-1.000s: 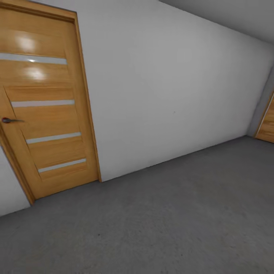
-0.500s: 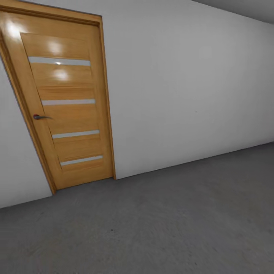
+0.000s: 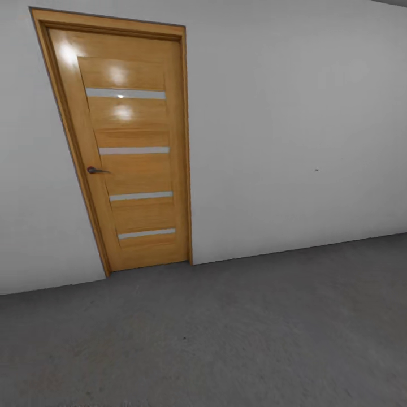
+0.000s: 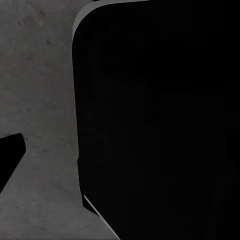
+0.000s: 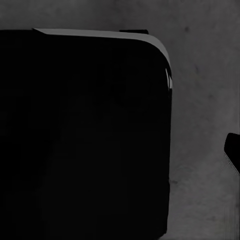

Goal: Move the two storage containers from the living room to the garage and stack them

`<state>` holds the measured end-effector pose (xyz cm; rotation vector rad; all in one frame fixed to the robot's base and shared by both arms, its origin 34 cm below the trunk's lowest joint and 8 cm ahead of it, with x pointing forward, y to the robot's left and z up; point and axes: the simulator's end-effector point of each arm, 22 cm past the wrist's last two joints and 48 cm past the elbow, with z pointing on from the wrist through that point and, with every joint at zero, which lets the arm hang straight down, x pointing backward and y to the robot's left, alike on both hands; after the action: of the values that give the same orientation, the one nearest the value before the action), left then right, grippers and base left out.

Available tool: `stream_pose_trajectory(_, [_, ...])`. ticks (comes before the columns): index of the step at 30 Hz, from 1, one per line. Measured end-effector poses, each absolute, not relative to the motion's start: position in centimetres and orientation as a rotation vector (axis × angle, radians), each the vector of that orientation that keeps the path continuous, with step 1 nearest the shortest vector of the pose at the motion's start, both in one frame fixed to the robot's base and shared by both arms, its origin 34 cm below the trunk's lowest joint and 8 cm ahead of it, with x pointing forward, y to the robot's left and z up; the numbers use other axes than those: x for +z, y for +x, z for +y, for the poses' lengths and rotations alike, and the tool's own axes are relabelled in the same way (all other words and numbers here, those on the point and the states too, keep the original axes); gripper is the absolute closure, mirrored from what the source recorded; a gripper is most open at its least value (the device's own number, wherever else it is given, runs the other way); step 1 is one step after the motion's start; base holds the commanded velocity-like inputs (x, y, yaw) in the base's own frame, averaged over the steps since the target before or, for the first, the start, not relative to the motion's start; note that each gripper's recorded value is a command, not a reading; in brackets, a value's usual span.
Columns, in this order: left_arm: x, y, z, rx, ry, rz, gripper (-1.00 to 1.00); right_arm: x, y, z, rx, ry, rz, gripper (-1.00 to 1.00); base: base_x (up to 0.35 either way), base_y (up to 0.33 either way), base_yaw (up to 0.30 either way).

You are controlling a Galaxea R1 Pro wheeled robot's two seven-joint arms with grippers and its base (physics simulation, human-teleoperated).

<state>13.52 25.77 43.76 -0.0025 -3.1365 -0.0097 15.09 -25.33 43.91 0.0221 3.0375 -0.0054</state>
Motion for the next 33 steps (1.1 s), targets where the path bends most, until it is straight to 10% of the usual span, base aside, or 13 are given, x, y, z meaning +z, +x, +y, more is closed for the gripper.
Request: stream_pose_trajectory(33, [43.76,13.53,25.77,-0.010,-0.003,-3.137,-1.00,43.92,15.08,-25.56,-0.010,0.019,3.036,-1.00,0.000,0.000,0.281])
